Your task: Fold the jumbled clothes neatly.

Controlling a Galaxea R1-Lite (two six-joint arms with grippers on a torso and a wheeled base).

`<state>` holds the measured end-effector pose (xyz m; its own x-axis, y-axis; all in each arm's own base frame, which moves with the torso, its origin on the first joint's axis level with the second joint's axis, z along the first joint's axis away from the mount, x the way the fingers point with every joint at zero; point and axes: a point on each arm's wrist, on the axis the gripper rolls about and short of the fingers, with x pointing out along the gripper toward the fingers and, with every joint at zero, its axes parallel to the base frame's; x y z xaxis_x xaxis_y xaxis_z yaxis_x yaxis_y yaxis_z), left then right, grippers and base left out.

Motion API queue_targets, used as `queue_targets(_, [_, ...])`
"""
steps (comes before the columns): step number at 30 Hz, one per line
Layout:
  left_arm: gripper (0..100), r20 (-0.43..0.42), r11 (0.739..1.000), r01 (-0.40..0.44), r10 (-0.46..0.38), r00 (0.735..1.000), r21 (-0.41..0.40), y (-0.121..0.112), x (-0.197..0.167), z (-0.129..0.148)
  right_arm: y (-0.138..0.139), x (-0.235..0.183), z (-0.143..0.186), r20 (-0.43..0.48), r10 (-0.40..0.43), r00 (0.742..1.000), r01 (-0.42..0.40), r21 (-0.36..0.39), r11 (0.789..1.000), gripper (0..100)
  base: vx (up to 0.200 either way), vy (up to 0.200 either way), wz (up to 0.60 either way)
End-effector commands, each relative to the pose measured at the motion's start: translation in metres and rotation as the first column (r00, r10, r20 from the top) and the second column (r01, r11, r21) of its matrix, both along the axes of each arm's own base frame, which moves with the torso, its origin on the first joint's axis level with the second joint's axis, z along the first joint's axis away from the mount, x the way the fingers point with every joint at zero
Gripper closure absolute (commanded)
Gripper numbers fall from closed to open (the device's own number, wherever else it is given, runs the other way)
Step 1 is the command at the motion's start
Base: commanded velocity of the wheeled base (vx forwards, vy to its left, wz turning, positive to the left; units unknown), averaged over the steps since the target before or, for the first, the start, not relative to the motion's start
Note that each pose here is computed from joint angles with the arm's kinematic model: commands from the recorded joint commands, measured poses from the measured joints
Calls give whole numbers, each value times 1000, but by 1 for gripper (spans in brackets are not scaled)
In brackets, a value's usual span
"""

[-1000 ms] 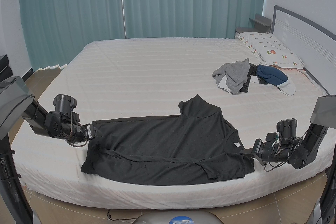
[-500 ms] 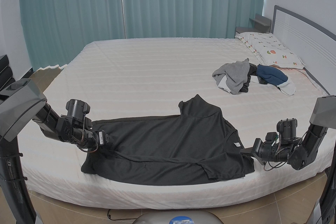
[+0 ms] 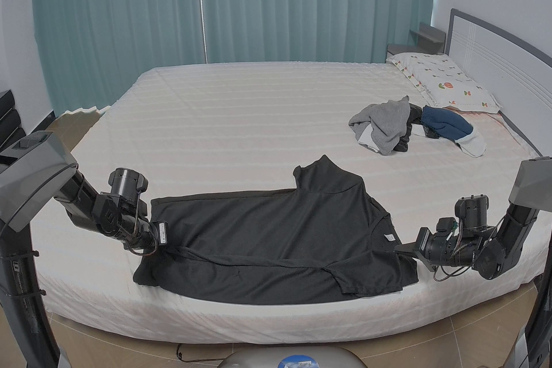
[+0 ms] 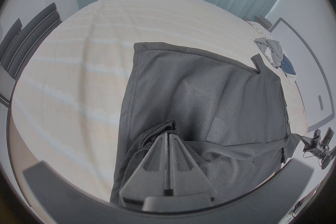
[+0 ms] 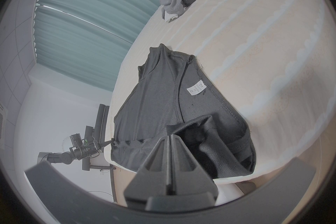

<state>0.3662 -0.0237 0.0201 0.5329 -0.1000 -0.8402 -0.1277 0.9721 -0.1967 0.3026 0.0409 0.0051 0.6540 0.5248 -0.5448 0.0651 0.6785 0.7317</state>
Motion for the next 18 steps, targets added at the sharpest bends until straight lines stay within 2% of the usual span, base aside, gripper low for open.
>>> queue_targets(1, [100, 16, 1000, -12, 12, 1000, -1, 4, -2, 11, 1, 0, 0, 1, 3, 1000, -3, 1, 1000, 100, 0, 0, 0])
queue_targets(18, [100, -2, 996, -89, 89, 996, -11, 29, -15, 34, 1, 0, 1, 2, -1, 1000, 1, 5, 1000, 100, 0, 0, 0])
